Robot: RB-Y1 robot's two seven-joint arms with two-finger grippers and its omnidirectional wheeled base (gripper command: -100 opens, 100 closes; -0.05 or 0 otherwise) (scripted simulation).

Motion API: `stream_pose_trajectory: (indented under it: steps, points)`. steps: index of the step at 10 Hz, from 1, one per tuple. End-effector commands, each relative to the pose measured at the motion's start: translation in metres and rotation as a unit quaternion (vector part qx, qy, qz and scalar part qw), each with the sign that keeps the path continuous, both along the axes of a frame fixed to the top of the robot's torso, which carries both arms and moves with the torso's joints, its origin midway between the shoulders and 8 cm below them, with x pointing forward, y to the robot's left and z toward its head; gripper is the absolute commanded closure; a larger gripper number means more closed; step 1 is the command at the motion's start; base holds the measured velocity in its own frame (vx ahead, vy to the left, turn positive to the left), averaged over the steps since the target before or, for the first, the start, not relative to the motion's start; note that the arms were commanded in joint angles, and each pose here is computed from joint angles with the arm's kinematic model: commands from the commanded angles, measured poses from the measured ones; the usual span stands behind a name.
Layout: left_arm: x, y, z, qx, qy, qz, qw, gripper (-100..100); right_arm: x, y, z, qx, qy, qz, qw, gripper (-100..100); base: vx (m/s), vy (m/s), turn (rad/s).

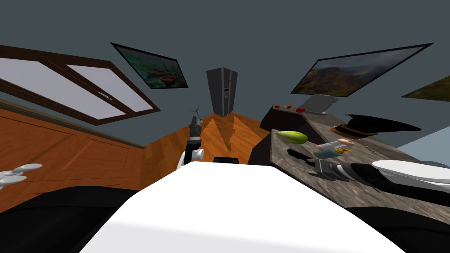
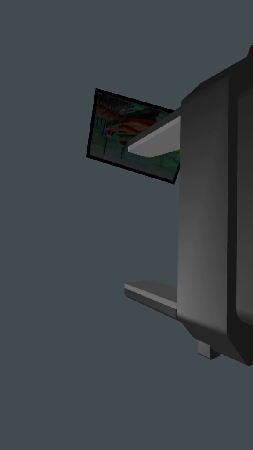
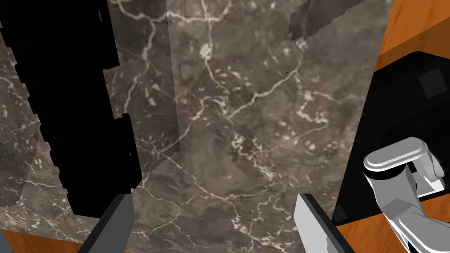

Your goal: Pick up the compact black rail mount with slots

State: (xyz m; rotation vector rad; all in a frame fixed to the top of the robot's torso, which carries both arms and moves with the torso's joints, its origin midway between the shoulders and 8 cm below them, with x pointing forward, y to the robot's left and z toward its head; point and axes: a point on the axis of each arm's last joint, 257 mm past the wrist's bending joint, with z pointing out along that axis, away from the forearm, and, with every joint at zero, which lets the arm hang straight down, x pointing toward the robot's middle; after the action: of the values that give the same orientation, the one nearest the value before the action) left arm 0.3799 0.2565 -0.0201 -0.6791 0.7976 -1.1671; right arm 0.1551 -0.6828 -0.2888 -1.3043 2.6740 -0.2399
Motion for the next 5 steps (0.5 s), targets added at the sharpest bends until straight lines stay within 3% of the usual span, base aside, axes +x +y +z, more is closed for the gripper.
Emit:
stream_pose_trajectory:
  steps: [1, 2, 3, 4, 5]
  points:
    - [0.0, 0.0, 0.0, 0.0, 0.0, 0.0, 1.0, 0, -0.003, -0.006, 0.002, -0.009, 0.01, 0.003, 0.9999, -100, 0.096, -0.132, 0.137]
    - [0.0, 0.0, 0.0, 0.0, 0.0, 0.0, 1.0, 0, -0.026, -0.018, 0.002, -0.022, 0.042, 0.005, 0.9988, -100, 0.117, -0.232, 0.294]
    - [0.0, 0.0, 0.0, 0.0, 0.0, 0.0, 1.0, 0, -0.026, -0.018, 0.002, -0.022, 0.042, 0.005, 0.9988, -100, 0.111, -0.212, 0.207]
    - [0.0, 0.0, 0.0, 0.0, 0.0, 0.0, 1.0, 0, -0.039, -0.018, -0.002, -0.022, 0.057, 0.004, 0.9981, -100, 0.1, -0.142, 0.113]
    - [0.0, 0.0, 0.0, 0.0, 0.0, 0.0, 1.0, 0, -0.039, -0.018, -0.002, -0.022, 0.057, 0.004, 0.9981, -100, 0.07, -0.081, 0.048]
